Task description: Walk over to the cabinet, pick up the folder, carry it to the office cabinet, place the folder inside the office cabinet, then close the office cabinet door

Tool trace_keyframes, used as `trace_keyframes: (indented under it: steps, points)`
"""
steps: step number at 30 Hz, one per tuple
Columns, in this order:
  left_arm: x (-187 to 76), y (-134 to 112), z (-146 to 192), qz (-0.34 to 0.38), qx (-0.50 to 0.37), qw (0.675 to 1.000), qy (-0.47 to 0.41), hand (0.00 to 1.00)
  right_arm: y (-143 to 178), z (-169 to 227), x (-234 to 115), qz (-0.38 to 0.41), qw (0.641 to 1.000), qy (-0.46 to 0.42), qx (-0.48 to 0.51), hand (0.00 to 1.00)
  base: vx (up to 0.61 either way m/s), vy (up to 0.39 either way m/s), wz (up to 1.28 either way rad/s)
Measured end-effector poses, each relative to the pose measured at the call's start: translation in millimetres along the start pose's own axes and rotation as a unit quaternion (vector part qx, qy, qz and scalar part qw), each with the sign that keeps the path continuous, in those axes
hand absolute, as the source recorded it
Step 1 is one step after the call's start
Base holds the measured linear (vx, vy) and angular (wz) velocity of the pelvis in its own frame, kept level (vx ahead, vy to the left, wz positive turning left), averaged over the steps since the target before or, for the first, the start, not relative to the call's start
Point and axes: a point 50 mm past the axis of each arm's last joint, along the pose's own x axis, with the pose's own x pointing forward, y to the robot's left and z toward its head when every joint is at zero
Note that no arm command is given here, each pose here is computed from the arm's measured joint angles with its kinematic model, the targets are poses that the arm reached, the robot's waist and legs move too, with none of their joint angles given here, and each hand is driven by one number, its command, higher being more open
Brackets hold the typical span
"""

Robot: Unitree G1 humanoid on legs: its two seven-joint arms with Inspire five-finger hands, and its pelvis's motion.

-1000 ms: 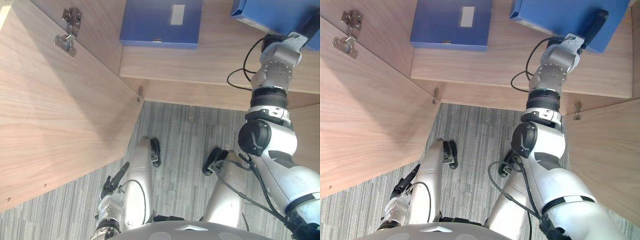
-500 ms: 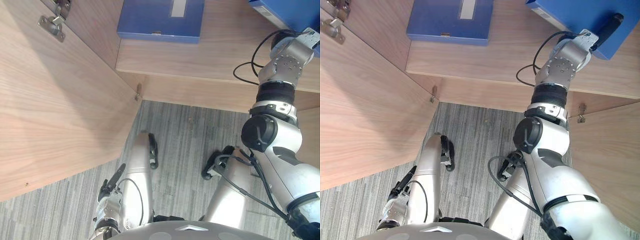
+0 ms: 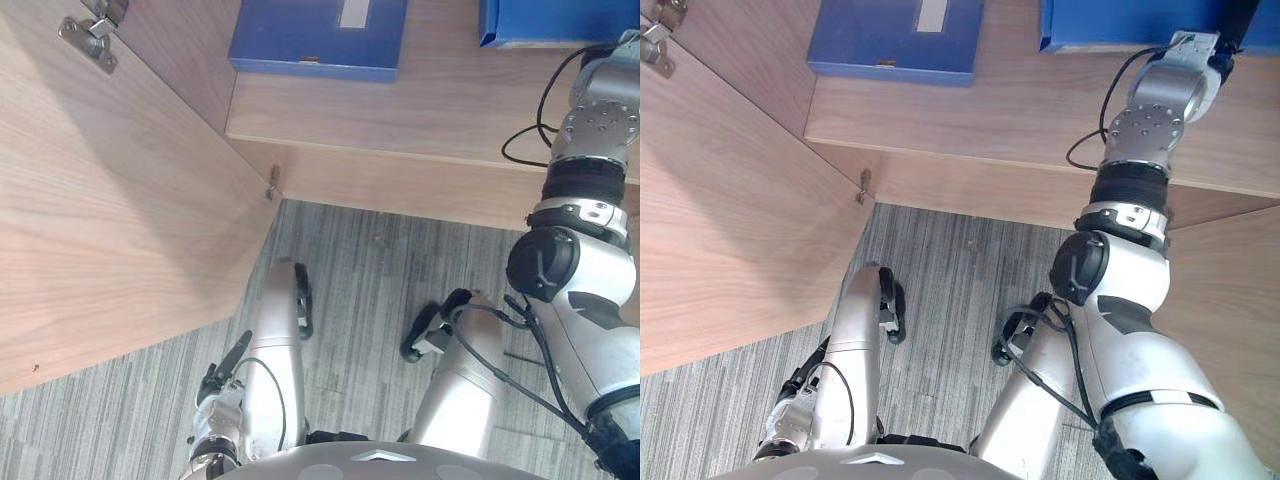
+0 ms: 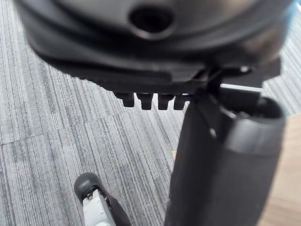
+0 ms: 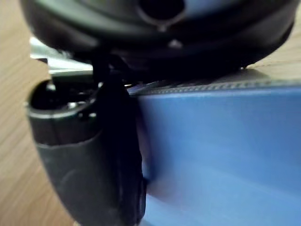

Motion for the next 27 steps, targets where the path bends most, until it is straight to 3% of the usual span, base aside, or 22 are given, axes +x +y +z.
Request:
trace_keyframes:
  steps: [6,10,13,19,22,24,27]
  points:
    - [0,-1,1,0.000,-0.002,1.000,-0.001,1.00,0,-2,-1,0.013,0.999,0.010,0.049,1.00,-0.04,0.013,0.00]
    - [2,-16,5,-0.003,-0.008,1.000,-0.004,1.00,-4,-16,-5,0.010,0.997,0.031,0.068,1.00,-0.02,0.003,-0.05]
    - [3,-28,13,-0.018,-0.011,1.000,-0.014,1.00,-5,-25,-8,0.028,0.997,0.045,0.054,1.00,0.02,0.007,-0.12]
    - [5,-22,19,-0.029,-0.007,0.999,-0.023,1.00,-17,-37,-8,0.067,0.995,0.071,-0.003,1.00,0.05,0.018,-0.07]
    - [6,-20,26,-0.034,-0.004,0.999,-0.031,1.00,-23,-43,-6,0.074,0.993,0.087,-0.043,1.00,0.06,0.035,-0.05]
    - [6,-19,29,-0.037,-0.002,0.999,-0.037,1.00,-27,-46,-3,0.090,0.984,0.094,-0.123,1.00,0.05,0.035,0.02]
    - [7,-16,36,-0.047,0.007,0.998,-0.047,1.00,-39,-44,4,0.153,0.922,0.102,-0.341,1.00,0.05,0.047,0.08]
